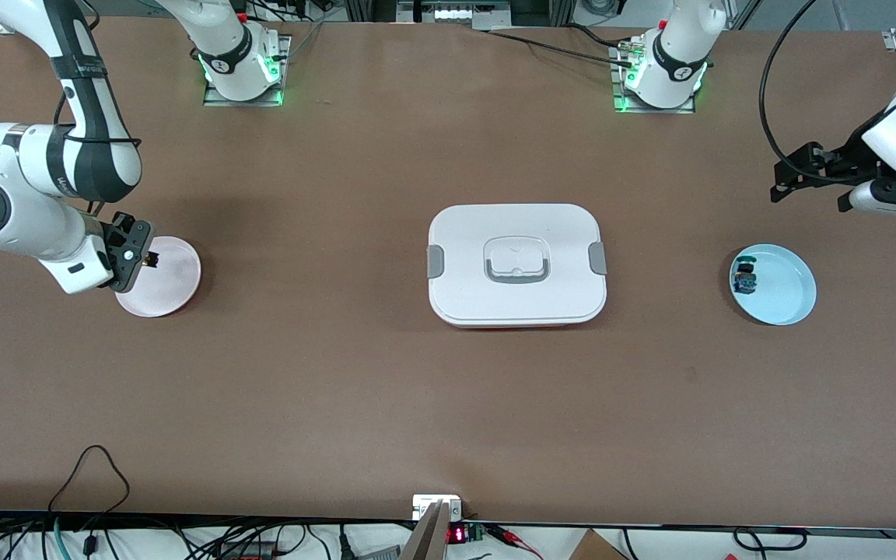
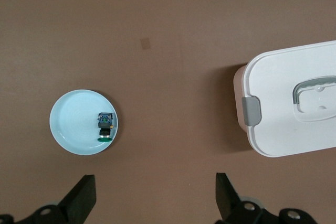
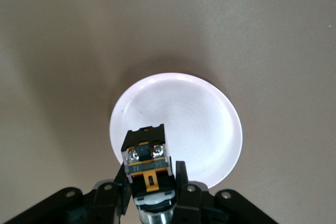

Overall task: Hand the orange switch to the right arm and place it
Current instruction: 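Lower the held switch onto the white plate with the right gripper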

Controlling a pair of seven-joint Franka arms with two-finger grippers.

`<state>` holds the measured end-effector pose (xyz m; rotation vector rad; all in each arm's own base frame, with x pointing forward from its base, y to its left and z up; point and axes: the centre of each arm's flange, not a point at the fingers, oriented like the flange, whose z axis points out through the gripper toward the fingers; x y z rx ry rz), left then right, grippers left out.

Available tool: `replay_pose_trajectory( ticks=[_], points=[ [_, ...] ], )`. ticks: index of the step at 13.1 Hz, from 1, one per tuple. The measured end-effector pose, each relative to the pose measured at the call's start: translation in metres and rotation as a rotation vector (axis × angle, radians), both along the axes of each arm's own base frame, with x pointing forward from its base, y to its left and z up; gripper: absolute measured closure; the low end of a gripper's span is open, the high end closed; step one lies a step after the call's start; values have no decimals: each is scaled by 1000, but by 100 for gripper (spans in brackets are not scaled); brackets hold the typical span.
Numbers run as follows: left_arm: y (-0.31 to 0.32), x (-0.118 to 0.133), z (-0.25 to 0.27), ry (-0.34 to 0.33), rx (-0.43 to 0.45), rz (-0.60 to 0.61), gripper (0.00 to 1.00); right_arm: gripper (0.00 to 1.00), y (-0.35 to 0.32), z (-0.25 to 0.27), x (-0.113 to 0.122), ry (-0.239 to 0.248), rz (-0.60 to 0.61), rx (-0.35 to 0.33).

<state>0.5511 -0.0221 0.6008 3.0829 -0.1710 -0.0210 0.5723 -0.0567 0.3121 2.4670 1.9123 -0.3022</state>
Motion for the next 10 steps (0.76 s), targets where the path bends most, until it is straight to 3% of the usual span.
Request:
replay_pose_trajectory(
  ticks=[10],
  points=[
    [9, 2, 14, -23, 52, 9, 0, 63, -19, -66, -23, -68, 71, -17]
  ],
)
